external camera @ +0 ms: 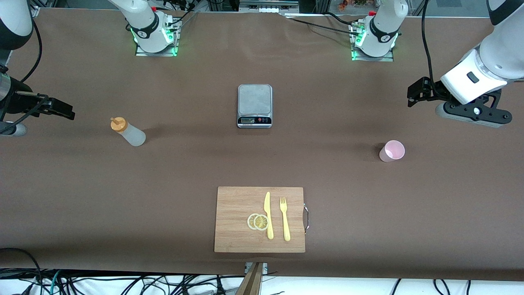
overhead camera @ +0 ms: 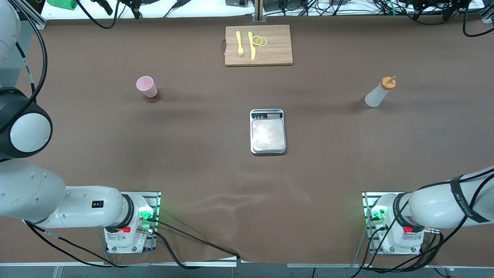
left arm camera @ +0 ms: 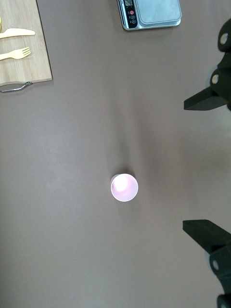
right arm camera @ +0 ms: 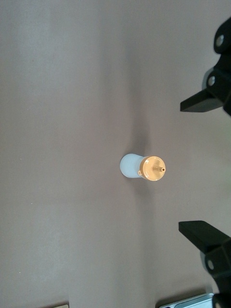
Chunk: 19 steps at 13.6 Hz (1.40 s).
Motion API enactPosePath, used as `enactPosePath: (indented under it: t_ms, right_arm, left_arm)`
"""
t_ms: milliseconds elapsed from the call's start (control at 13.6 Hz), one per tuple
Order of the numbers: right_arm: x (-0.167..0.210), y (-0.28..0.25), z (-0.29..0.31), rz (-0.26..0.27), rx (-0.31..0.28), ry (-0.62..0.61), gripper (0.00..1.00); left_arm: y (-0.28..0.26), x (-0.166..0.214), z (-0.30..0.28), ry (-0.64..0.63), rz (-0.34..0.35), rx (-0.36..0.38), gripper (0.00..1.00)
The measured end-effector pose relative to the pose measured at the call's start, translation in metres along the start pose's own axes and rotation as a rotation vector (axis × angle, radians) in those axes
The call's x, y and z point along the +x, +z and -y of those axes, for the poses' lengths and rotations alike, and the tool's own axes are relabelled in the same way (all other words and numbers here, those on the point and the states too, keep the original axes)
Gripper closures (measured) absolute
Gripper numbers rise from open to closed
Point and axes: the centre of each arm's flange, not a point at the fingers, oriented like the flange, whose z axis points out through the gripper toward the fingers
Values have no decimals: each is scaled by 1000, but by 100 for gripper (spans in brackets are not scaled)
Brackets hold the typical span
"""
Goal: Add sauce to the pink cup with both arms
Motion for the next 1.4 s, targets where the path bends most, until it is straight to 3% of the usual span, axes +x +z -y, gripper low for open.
enactPosePath:
  t_ms: [1399]
  right_arm:
    - [0, 3, 0, 6, 0, -4, 0]
  left_arm:
    - [3, 2, 8, -13, 2, -2, 0]
